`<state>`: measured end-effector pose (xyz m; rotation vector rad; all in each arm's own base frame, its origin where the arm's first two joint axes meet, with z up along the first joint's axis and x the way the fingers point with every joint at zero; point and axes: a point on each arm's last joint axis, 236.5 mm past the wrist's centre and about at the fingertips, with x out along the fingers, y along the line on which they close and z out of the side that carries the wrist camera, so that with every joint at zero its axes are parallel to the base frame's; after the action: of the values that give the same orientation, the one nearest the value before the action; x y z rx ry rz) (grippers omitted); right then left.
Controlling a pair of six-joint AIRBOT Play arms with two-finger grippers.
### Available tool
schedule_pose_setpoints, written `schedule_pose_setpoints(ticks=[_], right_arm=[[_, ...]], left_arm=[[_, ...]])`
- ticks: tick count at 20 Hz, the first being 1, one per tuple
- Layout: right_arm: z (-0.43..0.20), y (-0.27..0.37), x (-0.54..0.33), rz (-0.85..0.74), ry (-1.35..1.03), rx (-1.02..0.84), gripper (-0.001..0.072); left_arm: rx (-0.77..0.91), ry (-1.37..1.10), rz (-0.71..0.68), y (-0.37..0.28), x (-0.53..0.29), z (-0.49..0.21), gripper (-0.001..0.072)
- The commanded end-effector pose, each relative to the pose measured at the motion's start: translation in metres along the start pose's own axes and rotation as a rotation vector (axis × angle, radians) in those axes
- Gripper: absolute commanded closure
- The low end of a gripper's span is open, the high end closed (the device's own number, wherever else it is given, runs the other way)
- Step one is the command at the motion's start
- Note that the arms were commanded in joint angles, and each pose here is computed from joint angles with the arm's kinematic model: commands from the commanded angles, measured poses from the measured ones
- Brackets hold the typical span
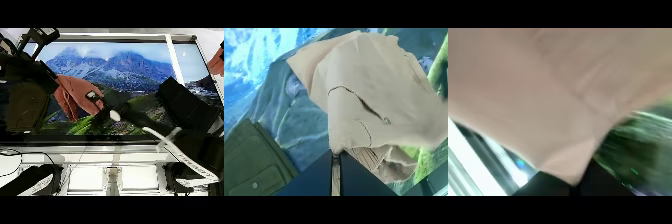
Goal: Fold the clothes and pants, and hang the long-sleeved shirts on hangers.
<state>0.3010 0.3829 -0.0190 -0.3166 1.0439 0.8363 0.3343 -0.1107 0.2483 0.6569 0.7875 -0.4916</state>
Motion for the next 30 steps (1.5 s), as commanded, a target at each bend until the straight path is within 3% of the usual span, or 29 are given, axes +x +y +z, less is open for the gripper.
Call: schedule_pose_setpoints(ticks=[1, 6, 10, 13, 17, 20, 22, 27, 30], right_arm=[[0.0, -0.051, -0.094, -0.125, 0.05, -0.074, 0.0705], [-0.031, -0.075, -0.229, -0.177, 0.039, -0.143, 0.0707], [-0.058, -0.027, -0.284, -0.052, -0.012, -0.242, 0.0708], [-0.082, -0.012, -0.323, -0.041, 0.017, -0.246, 0.0708], [-0.083, 0.017, -0.367, 0.026, -0.022, -0.273, 0.0708], [-0.076, 0.035, -0.376, 0.086, -0.064, -0.298, 0.0709], [-0.073, 0.03, -0.368, 0.084, -0.04, -0.277, 0.0709], [-0.061, -0.022, -0.315, -0.005, 0.135, -0.184, 0.0709], [-0.028, -0.093, -0.276, -0.158, 0.112, -0.032, 0.0707]], left_arm=[[-0.053, -0.036, 0.04, 0.007, -0.017, 0.001, 0.068], [-0.26, -0.13, 0.172, 0.03, -0.071, -0.01, 0.0681], [-0.382, -0.308, -0.009, -0.012, -0.114, 0.013, 0.0681], [-0.478, -0.361, -0.062, -0.019, -0.138, 0.019, 0.0681], [-0.506, -0.09, -0.176, -0.053, -0.108, -0.019, 0.068], [-0.449, 0.087, -0.364, -0.093, -0.082, -0.024, 0.068], [-0.423, 0.135, -0.419, -0.101, -0.06, -0.017, 0.068], [-0.517, 0.314, -0.418, -0.07, 0.019, -0.029, 0.0681], [-0.477, 0.262, -0.391, -0.037, 0.072, -0.024, 0.0681]])
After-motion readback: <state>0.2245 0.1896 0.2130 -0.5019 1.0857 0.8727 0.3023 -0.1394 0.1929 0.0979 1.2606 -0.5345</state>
